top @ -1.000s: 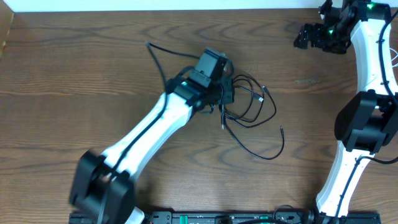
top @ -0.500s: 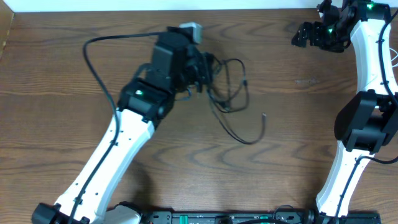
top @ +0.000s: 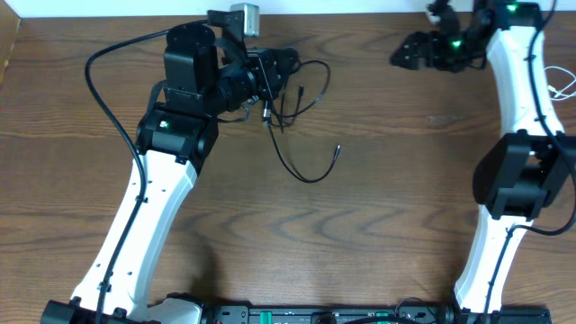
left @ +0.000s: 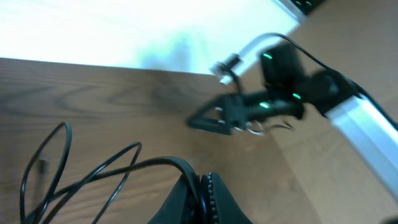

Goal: Untangle cables

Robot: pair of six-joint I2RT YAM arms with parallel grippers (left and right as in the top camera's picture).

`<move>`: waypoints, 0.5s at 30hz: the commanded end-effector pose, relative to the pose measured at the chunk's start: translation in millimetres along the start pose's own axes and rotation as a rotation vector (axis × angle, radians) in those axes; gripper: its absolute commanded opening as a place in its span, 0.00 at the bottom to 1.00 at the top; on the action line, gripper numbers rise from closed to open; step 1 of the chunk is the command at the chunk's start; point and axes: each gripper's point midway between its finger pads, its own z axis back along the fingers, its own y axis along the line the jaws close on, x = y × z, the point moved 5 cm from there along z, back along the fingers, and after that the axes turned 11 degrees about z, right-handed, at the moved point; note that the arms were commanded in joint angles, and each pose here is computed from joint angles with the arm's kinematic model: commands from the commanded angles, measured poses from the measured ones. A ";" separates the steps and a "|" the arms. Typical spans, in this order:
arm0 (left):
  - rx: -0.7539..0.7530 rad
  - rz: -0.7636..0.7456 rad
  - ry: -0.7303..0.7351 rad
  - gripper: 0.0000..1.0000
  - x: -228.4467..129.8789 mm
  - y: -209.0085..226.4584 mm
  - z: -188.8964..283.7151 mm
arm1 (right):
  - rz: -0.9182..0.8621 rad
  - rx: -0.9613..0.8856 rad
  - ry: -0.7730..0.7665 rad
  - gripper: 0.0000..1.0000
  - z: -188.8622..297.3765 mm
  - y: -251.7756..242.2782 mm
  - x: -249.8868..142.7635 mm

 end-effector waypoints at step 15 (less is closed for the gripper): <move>-0.157 -0.001 -0.060 0.07 19.5 -38.4 12.2 | 0.297 0.304 -0.008 0.99 -42.4 117.1 13.5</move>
